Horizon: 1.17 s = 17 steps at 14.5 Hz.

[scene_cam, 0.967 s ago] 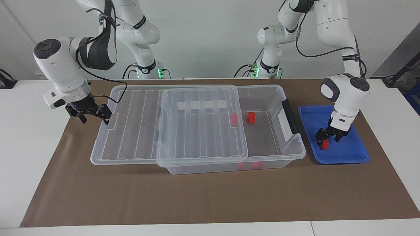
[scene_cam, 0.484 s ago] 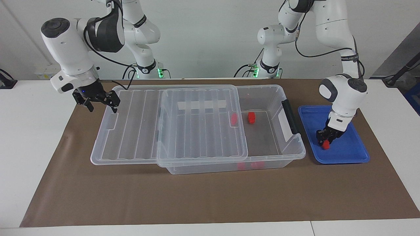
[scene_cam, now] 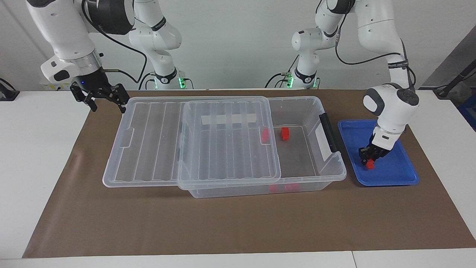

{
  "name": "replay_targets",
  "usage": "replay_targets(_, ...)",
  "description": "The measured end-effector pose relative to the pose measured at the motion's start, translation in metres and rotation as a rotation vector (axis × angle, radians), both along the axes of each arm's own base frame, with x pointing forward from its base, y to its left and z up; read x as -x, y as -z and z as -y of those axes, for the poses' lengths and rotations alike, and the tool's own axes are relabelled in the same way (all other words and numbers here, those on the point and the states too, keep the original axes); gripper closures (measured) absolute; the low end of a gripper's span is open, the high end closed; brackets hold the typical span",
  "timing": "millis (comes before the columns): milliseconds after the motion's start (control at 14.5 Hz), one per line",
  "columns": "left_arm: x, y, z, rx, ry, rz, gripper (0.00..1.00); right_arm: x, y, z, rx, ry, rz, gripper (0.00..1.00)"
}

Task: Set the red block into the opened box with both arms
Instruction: 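Lift the red block out of the blue tray with the left gripper, then carry the red block with the left gripper over the open box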

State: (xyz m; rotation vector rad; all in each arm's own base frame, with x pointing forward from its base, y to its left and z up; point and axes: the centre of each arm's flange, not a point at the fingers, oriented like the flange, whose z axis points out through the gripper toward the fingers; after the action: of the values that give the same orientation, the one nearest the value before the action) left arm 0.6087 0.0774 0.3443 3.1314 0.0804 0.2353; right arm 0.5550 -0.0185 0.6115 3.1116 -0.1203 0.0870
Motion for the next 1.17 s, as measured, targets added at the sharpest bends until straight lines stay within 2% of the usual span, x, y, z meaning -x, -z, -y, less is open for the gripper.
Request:
replay_targets(138,-0.019,-0.055,0.009,0.010,0.007,-0.035,0.66,-0.005,-0.012,-0.007,-0.002,0.013,-0.014,0.00)
replay_targets(276,-0.028,-0.107,0.017,0.021,-0.010,-0.050,0.66,-0.009,-0.020,-0.011,-0.003,0.046,-0.025,0.00)
replay_targets(484,-0.032,-0.150,0.053,0.041,-0.066,-0.066,0.66,-0.011,-0.023,-0.013,-0.004,0.055,-0.029,0.00)
replay_targets(691,-0.029,-0.158,0.142,0.066,-0.154,-0.071,0.66,-0.006,-0.021,-0.017,-0.002,0.050,-0.072,0.00)
replay_targets(898,-0.013,-0.158,0.230,0.082,-0.223,-0.079,0.66,0.004,-0.019,-0.023,-0.001,0.040,-0.115,0.00)
replay_targets(1175,0.000,-0.157,0.279,0.082,-0.229,-0.072,0.66,0.010,-0.018,-0.020,-0.001,0.045,-0.123,0.00)
